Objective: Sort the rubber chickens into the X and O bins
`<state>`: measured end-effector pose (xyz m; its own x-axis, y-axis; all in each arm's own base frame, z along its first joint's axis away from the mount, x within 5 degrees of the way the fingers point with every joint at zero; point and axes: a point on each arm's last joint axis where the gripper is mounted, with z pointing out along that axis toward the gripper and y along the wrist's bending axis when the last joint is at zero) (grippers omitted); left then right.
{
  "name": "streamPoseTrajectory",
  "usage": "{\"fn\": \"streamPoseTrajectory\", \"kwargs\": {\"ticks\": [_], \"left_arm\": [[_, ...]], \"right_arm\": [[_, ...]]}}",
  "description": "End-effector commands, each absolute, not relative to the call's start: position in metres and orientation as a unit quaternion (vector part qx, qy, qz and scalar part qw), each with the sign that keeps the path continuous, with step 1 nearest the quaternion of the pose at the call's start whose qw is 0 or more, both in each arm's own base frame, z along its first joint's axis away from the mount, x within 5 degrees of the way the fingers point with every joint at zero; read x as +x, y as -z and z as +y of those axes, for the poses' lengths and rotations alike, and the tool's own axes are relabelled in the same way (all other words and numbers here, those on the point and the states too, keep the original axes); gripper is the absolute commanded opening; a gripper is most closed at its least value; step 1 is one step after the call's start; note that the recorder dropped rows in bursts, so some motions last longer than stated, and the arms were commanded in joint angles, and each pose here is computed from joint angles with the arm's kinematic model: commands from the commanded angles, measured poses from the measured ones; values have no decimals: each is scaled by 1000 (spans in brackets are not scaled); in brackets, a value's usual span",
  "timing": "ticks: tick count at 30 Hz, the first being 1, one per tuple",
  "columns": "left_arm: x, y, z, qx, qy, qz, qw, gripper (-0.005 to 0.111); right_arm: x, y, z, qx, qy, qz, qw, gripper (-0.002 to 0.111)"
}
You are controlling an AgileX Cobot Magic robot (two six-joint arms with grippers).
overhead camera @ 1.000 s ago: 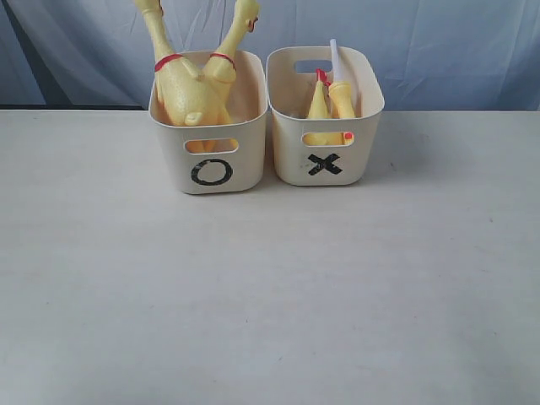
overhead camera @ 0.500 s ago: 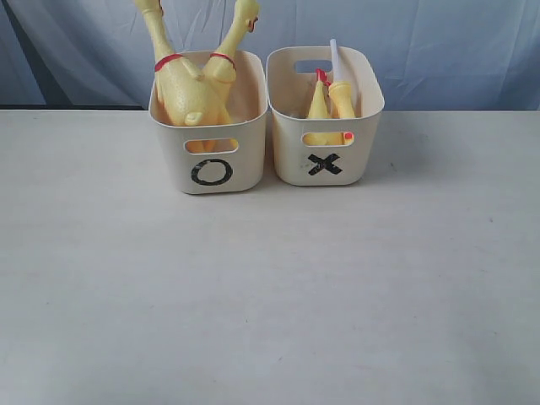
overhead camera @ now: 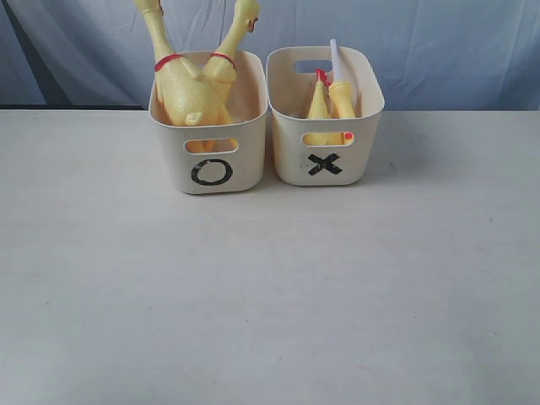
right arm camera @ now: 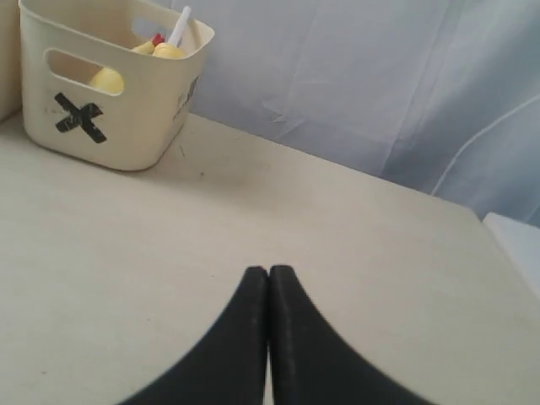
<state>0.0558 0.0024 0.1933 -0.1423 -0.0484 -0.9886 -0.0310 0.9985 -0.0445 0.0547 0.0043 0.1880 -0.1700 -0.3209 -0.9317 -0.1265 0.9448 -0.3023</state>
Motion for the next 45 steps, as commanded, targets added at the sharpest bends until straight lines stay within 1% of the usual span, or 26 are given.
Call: {"fn": "streamPoseTrajectory", "kwargs": {"ticks": [1, 24, 26, 30, 45], "left_arm": [[56, -193, 2, -23, 8, 753, 657, 0], [55, -192, 2, -22, 6, 756, 654, 0], [55, -192, 2, -14, -2, 757, 653, 0], [55, -192, 2, 38, -46, 757, 651, 0], [55, -192, 2, 37, -45, 757, 651, 0]], "right_arm": [[55, -188, 4, -75, 21, 768, 636, -1], [54, -186, 4, -72, 17, 773, 630, -1], [54, -186, 4, -72, 17, 773, 630, -1], [54, -186, 4, -72, 17, 774, 629, -1], [54, -186, 4, -72, 17, 774, 629, -1]]}}
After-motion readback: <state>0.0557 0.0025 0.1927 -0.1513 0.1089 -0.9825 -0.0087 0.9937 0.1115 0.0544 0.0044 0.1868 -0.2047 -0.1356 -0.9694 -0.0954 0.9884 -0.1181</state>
